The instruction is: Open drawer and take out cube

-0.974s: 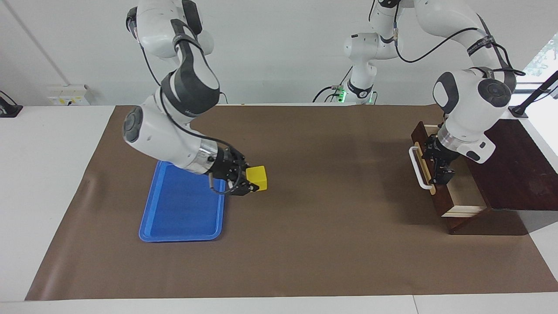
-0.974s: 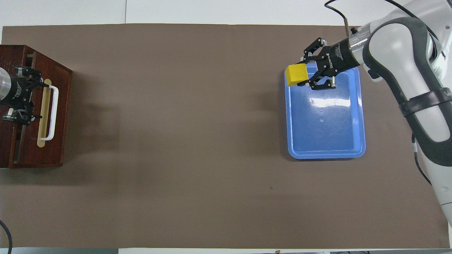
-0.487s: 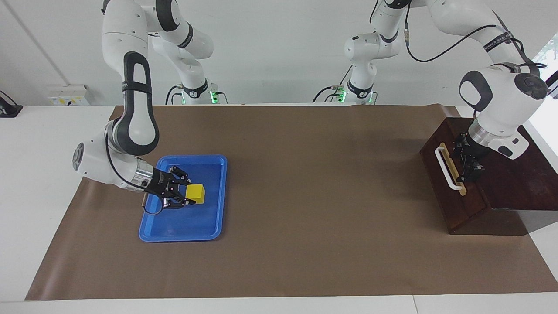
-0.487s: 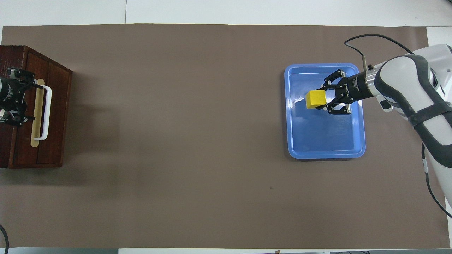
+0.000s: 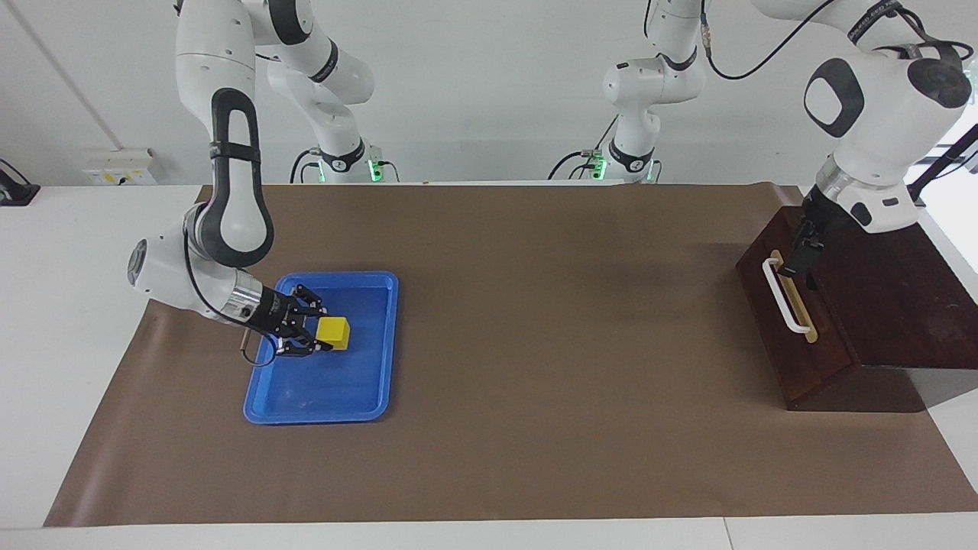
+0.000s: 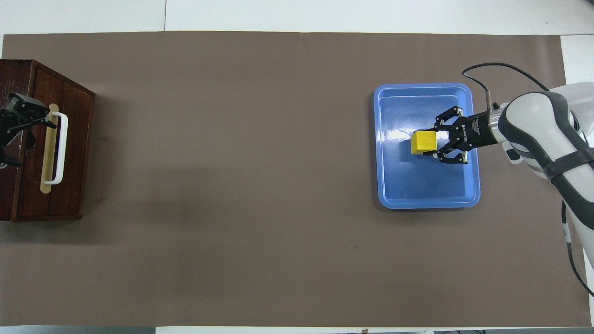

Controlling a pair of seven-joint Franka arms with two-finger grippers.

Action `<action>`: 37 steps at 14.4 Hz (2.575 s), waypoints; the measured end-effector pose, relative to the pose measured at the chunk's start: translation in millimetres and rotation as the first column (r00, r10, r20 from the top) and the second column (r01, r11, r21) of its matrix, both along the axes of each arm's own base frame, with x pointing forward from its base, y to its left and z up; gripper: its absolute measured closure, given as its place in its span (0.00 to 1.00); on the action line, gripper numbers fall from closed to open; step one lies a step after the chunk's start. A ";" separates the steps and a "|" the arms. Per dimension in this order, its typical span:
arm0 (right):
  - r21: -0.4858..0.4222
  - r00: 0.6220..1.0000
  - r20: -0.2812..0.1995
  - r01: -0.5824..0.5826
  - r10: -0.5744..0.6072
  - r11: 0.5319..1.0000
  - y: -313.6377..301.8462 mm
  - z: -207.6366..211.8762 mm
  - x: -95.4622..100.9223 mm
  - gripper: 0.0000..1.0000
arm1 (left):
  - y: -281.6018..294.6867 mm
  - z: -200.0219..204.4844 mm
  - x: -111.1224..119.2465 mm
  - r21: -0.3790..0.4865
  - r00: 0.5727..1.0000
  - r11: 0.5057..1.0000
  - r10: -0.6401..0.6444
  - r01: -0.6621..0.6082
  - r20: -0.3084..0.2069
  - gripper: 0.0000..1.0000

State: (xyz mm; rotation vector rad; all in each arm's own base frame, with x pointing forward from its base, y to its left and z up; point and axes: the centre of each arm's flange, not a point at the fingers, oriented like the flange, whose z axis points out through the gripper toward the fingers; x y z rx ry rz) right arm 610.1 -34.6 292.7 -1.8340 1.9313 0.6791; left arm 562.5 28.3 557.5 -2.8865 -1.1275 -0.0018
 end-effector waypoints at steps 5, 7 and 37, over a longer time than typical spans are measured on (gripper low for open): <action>-0.006 1.000 0.018 -0.023 0.023 1.000 -6.8 -10.9 -9.6 0.45 | -22.6 24.3 -28.1 -0.031 0.925 0.928 -0.373 0.372 -0.071 0.00; -0.010 0.999 0.024 -0.027 0.028 1.000 -7.2 -12.7 -11.1 0.45 | -22.2 21.9 -27.4 -0.048 0.875 0.879 -0.477 0.475 -0.083 0.00; -0.503 0.272 0.222 -0.791 0.936 0.349 36.9 272.6 -98.0 0.00 | -71.3 30.8 -12.9 -0.078 0.689 0.692 -0.722 0.718 -0.062 0.00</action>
